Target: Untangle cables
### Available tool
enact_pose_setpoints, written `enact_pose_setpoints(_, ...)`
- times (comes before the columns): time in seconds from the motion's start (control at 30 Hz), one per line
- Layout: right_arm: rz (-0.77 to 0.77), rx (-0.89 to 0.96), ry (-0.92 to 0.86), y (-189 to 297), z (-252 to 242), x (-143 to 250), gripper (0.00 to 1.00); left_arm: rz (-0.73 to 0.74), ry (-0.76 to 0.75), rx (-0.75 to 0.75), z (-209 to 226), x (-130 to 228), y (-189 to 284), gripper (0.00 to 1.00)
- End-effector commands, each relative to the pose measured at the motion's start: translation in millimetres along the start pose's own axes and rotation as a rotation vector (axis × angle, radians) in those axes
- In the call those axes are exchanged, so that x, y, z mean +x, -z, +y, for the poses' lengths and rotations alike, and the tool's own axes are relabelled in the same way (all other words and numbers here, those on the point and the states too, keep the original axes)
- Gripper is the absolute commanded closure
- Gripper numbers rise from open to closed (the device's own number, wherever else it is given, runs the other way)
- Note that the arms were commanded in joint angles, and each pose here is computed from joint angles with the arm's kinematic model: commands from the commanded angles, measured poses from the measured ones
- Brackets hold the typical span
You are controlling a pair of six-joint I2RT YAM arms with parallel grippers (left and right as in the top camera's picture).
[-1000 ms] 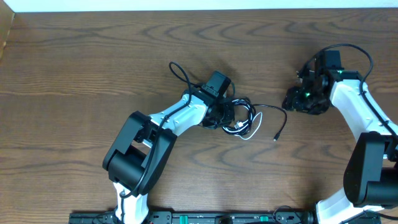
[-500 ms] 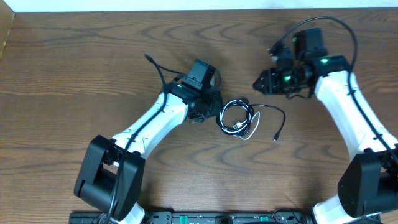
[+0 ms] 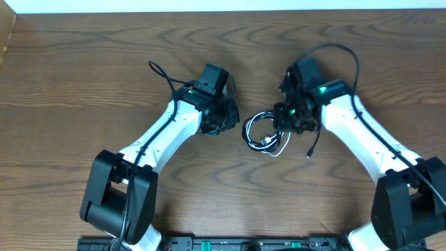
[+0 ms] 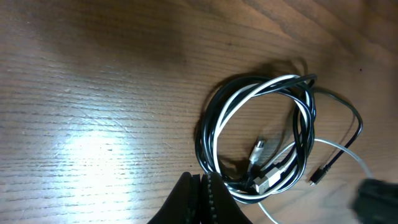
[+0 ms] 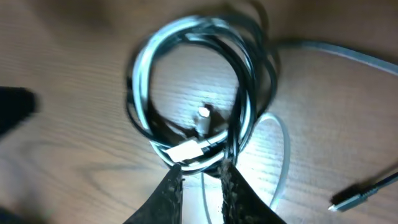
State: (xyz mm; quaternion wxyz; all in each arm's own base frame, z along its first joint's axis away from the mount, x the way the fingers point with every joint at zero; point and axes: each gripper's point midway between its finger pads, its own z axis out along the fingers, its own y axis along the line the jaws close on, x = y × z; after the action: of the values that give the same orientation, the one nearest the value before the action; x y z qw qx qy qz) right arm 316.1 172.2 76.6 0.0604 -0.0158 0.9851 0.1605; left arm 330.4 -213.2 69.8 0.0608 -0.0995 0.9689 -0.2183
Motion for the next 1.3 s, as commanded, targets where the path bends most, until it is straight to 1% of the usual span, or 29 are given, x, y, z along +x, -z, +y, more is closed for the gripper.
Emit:
enact_pose_setpoints(0.0, 0.016, 0.069, -0.060, -14, -14, 12, 0.84, -0.008, 0.006, -0.006, 0, -3, 2, 0.92)
enact_pose_setpoints(0.2, 0.022, 0.070, -0.067, -32, -22, 24, 0.89, -0.008, 0.007, -0.006, 0, -3, 2, 0.92)
enact_pose_setpoints(0.33, 0.018, 0.047, -0.070, -41, -23, 28, 0.89, -0.007, 0.007, -0.007, 0, -3, 1, 0.92)
enact_pose_setpoints(0.37, 0.016, 0.044, -0.069, -43, -23, 29, 0.89, -0.007, 0.007, -0.006, 0, -3, 1, 0.94)
enact_pose_setpoints(0.4, 0.013, 0.041, -0.068, -44, -24, 29, 0.89, -0.007, 0.007, -0.006, 0, -3, 1, 0.92)
enact_pose_setpoints(0.6, -0.015, 0.025, -0.045, -51, -20, 27, 0.89, -0.007, 0.007, -0.006, 0, -3, 1, 0.92)
enact_pose_setpoints(0.87, -0.025, 0.017, -0.032, -64, -18, 26, 0.86, -0.007, 0.006, -0.007, 0, -3, 1, 0.92)
enact_pose_setpoints(0.97, 0.004, 0.003, -0.038, -73, -18, 29, 0.92, -0.007, 0.006, -0.007, 0, -3, 1, 0.92)
enact_pose_setpoints(1.07, 0.001, 0.003, -0.043, -72, -20, 28, 0.98, -0.007, 0.006, -0.007, 0, -2, 1, 0.92)
enact_pose_setpoints(1.27, -0.026, -0.008, 0.036, -60, -15, 20, 0.99, -0.004, 0.003, -0.004, -1, -1, 1, 0.92)
